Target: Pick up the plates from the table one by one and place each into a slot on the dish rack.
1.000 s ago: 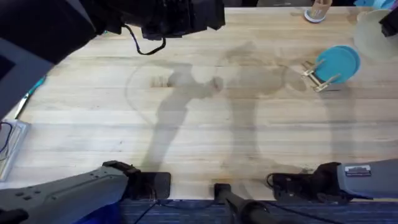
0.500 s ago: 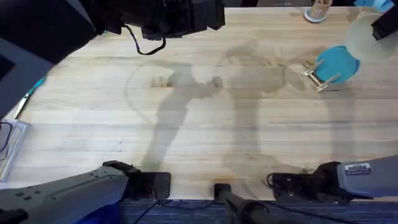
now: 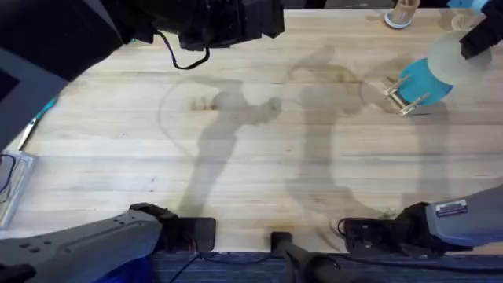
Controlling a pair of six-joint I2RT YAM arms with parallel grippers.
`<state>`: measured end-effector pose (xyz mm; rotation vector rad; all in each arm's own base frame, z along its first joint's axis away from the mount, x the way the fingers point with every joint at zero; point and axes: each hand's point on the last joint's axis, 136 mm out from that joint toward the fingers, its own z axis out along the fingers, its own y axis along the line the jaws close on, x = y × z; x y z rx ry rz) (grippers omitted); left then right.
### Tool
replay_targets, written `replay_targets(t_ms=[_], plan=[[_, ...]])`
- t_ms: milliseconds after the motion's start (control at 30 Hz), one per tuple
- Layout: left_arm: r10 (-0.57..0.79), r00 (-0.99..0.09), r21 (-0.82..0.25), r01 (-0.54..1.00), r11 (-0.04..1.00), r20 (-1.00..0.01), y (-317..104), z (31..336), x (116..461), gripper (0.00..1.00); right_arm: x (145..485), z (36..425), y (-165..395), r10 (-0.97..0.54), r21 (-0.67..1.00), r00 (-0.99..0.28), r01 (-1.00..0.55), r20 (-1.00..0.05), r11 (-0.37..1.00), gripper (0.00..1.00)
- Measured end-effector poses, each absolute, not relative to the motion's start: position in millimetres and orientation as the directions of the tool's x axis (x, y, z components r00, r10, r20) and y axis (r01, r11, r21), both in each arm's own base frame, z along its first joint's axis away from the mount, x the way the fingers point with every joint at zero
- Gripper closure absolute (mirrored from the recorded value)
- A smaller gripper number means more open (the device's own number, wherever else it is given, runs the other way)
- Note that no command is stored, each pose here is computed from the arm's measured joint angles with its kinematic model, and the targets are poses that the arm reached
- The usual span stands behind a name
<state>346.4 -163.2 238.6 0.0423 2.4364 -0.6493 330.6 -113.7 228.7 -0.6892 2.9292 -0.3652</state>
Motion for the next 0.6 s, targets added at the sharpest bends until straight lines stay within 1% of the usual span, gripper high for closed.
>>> replay_targets(t_ms=[200,600], plan=[[-0.12,-0.813,-0.442,0.179,0.879,-0.569,-163,239,346,0.006,333,221,-115,-0.459,-0.242,-0.888,-0.438,-0.033,0.866,0.97],[-0.12,-0.814,-0.442,0.179,0.879,-0.569,-163,239,346,0.006,345,189,-110,-0.479,-0.145,-0.878,-0.473,-0.006,0.869,0.97]])
